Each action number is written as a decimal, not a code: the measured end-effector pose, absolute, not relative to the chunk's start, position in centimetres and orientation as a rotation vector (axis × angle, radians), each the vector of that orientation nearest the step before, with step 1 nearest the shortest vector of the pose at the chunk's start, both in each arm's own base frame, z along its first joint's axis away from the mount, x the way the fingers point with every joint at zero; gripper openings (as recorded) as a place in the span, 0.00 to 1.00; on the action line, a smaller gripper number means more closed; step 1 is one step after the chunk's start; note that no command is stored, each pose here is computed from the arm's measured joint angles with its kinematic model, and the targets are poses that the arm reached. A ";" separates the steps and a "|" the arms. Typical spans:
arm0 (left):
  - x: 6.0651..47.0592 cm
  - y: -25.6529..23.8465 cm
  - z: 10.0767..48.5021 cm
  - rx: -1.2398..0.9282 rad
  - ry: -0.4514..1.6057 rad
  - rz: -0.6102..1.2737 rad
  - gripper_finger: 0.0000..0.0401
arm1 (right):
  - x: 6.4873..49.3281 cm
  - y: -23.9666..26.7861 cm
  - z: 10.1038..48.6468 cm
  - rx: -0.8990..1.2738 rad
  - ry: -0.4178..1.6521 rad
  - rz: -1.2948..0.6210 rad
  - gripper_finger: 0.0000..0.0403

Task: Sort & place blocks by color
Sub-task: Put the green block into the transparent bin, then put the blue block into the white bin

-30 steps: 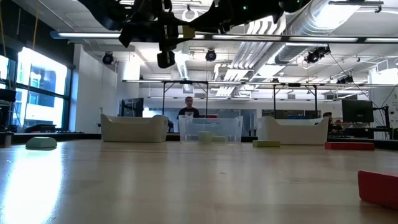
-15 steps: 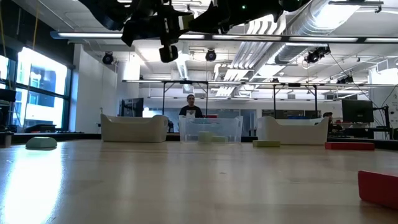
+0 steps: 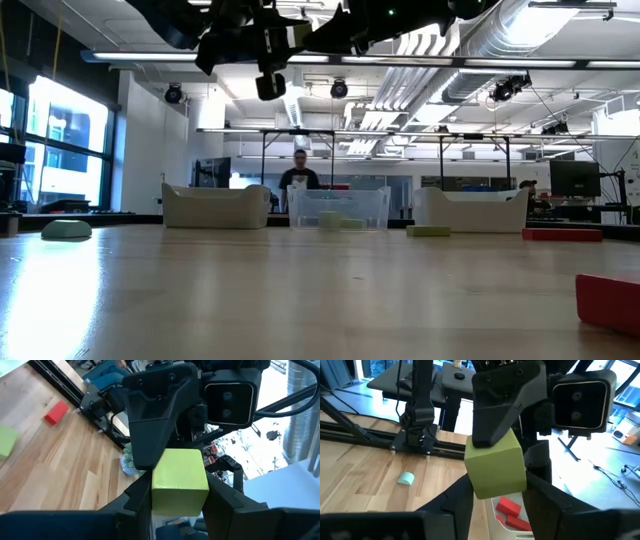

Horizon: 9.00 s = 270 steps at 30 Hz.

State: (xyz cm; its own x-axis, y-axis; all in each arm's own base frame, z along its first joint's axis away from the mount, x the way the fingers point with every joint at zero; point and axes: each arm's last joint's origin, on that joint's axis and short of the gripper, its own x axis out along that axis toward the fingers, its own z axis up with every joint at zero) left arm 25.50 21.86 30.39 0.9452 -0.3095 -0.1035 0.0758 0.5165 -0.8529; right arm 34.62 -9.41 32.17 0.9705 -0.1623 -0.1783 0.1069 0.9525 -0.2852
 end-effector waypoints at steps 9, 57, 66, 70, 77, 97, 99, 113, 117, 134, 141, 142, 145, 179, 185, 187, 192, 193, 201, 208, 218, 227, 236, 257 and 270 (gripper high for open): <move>25.2 22.2 30.3 -1.010 0.252 -0.215 0.28 | 34.6 -9.4 32.3 -0.283 0.186 -0.142 0.44; 26.0 22.8 29.6 -0.964 0.217 -0.165 0.44 | 34.7 -10.6 31.3 -0.267 0.245 -0.180 0.28; 25.4 23.7 29.5 -0.949 0.187 -0.080 0.54 | 34.0 -12.6 31.2 -0.259 0.263 -0.240 0.28; 24.5 24.7 29.4 -0.947 0.152 0.012 0.54 | 33.5 -13.9 31.1 -0.251 0.283 -0.276 0.28; 23.1 26.2 29.3 -0.905 0.116 0.120 0.53 | 31.7 -17.3 30.5 -0.216 0.357 -0.369 0.28; 22.0 27.3 27.9 -0.736 0.169 0.511 0.53 | 30.0 -22.7 26.2 0.077 0.481 -0.443 0.28; 22.0 27.2 27.6 -0.734 0.204 0.536 0.53 | 30.1 -22.9 25.6 0.107 0.494 -0.445 0.28; 22.7 25.1 25.4 -0.727 0.467 0.694 0.53 | 31.9 -23.6 20.0 0.296 0.599 -0.386 0.28; 23.2 24.5 25.3 -0.727 0.489 0.683 0.53 | 32.2 -23.7 18.9 0.313 0.626 -0.376 0.28; 23.9 19.4 23.0 -0.843 0.885 0.707 0.53 | 31.9 -23.5 17.6 0.344 0.708 -0.370 0.38; 23.5 16.7 22.1 -0.835 1.129 0.767 0.53 | 31.9 -23.6 17.7 0.334 0.708 -0.383 0.48; 23.4 16.3 22.1 -0.839 1.156 0.772 0.53 | 31.9 -23.6 17.7 0.334 0.707 -0.383 0.48; 23.2 15.3 22.0 -0.861 1.225 0.784 0.53 | 31.9 -23.6 17.7 0.332 0.708 -0.389 0.48; 16.2 4.7 20.4 -1.098 1.194 1.194 0.53 | 37.7 -18.9 25.7 0.198 0.741 -0.290 0.49; 16.0 3.9 19.2 -1.115 1.189 1.215 0.53 | 38.3 -17.0 25.4 0.182 0.776 -0.260 0.49; 16.0 3.7 18.7 -1.122 1.180 1.213 0.53 | 38.5 -16.5 25.4 0.169 0.784 -0.266 0.49; 15.7 3.2 17.5 -1.135 1.174 1.232 0.53 | 38.9 -15.6 25.4 0.152 0.792 -0.247 0.49; 15.5 3.1 17.3 -1.136 1.179 1.243 0.53 | 38.9 -15.5 25.4 0.151 0.792 -0.245 0.49; 15.6 2.9 15.9 -1.158 1.132 1.215 0.53 | 38.9 -15.5 25.4 0.148 0.792 -0.243 0.49; 15.6 2.9 15.2 -1.177 1.113 1.190 0.53 | 38.9 -15.5 25.4 0.141 0.795 -0.259 0.49; 15.8 2.9 15.3 -1.170 1.102 1.178 0.53 | 38.9 -15.6 25.4 0.137 0.796 -0.270 0.49; 15.7 2.9 15.5 -1.146 1.120 1.188 0.53 | 38.8 -15.9 25.4 0.132 0.796 -0.274 0.49; 15.5 2.9 15.4 -1.137 1.141 1.213 0.53 | 38.7 -16.1 25.4 0.134 0.795 -0.279 0.49; 16.8 2.6 13.0 -1.073 1.302 1.214 0.47 | 38.7 -16.1 25.4 0.126 0.796 -0.276 0.49; 16.8 2.6 13.1 -1.001 1.339 1.122 0.26 | 38.7 -16.1 25.4 0.124 0.796 -0.275 0.49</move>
State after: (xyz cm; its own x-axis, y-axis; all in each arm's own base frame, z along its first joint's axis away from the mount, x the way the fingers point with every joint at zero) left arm 16.84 2.62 13.08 -0.0753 0.0310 -0.9967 -0.9758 0.2035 0.0801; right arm 38.69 -16.08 25.40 0.6660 -0.1964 -0.7196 0.2897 0.9571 0.0069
